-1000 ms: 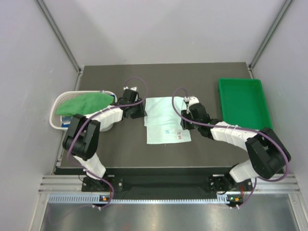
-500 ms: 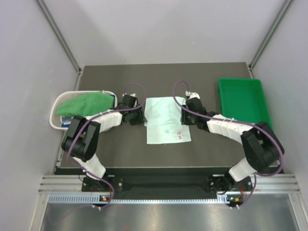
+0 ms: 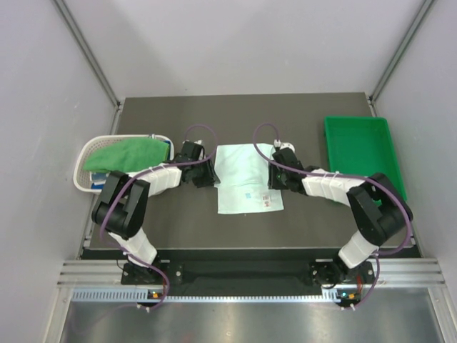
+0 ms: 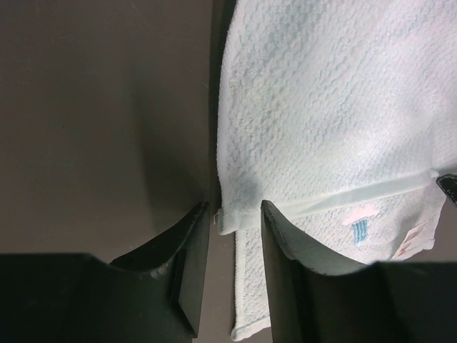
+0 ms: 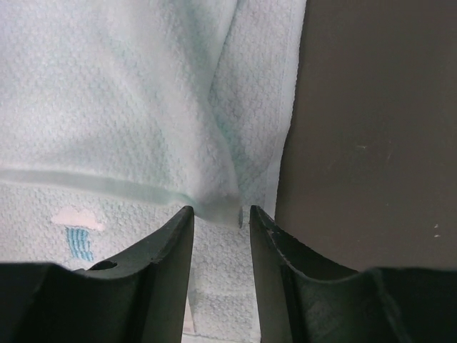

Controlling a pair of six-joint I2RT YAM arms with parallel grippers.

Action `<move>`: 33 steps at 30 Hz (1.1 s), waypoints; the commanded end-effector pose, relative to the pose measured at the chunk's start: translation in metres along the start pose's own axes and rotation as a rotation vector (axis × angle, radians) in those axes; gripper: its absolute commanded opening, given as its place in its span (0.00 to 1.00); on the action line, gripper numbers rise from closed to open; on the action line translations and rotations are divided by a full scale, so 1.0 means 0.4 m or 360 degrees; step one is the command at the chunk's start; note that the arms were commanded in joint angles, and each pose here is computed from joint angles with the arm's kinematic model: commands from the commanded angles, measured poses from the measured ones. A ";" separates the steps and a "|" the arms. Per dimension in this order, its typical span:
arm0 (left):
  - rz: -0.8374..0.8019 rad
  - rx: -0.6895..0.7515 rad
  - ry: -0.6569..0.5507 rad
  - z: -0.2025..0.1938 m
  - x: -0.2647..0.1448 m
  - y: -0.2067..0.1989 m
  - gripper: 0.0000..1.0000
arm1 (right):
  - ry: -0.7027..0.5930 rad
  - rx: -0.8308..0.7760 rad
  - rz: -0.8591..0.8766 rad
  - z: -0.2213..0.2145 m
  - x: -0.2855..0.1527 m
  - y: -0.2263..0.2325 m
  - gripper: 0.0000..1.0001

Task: Fold and stack the towels
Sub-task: Fold the towel

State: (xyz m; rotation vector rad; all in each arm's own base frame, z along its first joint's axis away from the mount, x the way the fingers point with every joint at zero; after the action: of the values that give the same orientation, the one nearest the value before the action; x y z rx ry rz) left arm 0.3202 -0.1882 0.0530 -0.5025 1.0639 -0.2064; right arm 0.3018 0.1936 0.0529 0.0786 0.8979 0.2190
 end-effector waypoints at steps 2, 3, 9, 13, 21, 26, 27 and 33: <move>0.0027 -0.0038 0.0040 -0.022 0.018 0.017 0.38 | -0.0092 0.0070 0.0028 0.057 -0.001 0.013 0.37; 0.0036 -0.0044 0.0043 -0.024 0.020 0.020 0.38 | -0.0091 0.0069 0.0026 0.056 0.000 0.011 0.37; 0.0059 -0.0053 0.0052 -0.030 0.018 0.027 0.35 | -0.0093 0.0074 0.0044 0.061 0.008 0.018 0.37; 0.0062 -0.0054 0.0056 -0.029 0.018 0.026 0.24 | -0.0092 0.0088 0.0055 0.062 0.010 0.020 0.37; 0.0062 -0.0049 0.0052 -0.016 0.014 0.016 0.00 | -0.0104 0.0110 0.0051 0.073 0.005 0.016 0.25; 0.0046 -0.0027 0.0017 0.013 -0.002 -0.007 0.00 | -0.0126 0.0123 0.0058 0.086 -0.005 0.016 0.14; 0.0041 -0.0018 0.0011 0.018 -0.005 -0.011 0.00 | -0.0129 0.0125 0.0058 0.089 -0.007 0.015 0.10; 0.0001 0.0002 -0.0010 0.045 -0.027 -0.039 0.00 | -0.0168 0.0126 0.0077 0.112 -0.031 0.019 0.02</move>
State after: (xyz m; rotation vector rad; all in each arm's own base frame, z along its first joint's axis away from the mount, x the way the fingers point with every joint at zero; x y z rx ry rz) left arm 0.3213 -0.1891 0.0570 -0.5110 1.1042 -0.1761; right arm 0.3113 0.1929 0.0572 0.1351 0.8917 0.2002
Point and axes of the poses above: each gripper's point midway between its finger pads, its own x axis out along the fingers, its own y axis along the line the jaws close on, z = x × y, the point moved 3 cm from there along -x, back along the fingers, and after that the axes turned 2 degrees about -x, right-handed, at the moved point
